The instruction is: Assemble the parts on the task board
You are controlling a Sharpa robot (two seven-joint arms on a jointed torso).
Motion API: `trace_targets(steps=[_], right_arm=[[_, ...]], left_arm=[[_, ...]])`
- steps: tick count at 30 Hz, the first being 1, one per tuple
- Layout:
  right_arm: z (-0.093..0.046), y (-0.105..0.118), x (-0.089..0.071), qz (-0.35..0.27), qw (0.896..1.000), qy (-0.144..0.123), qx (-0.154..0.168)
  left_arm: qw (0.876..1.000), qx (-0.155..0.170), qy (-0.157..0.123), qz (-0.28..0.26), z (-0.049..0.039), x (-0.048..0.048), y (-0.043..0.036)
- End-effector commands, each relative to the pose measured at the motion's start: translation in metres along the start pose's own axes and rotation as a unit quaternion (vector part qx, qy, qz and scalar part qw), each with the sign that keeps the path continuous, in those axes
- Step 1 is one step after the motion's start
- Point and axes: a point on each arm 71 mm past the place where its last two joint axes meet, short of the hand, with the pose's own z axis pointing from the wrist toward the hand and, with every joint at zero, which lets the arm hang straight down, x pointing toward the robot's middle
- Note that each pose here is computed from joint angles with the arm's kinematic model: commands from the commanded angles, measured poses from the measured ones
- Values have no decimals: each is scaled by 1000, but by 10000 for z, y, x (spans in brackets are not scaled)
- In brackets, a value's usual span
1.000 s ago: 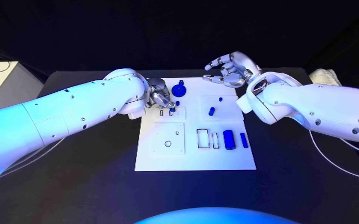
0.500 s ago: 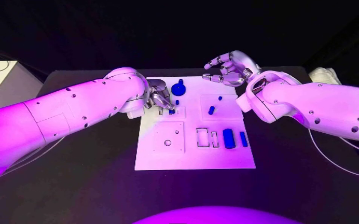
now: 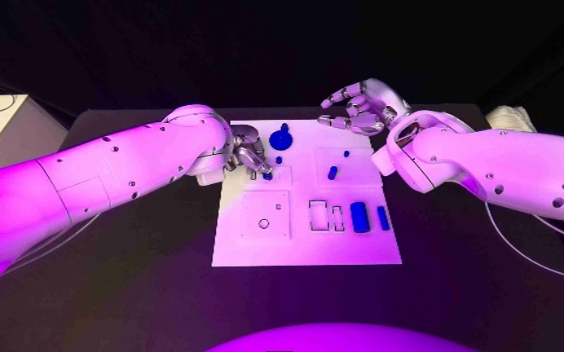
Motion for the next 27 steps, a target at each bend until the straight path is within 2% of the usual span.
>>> trace_targets(steps=[1,27], right_arm=[[0,4,11,0,1000,6,-3],[0,1,10,-1,1000,6,-2]], left_arm=[[1000,-9,3,3,1,5,9],[1000,-10,-7,-3,-10,-5,12]])
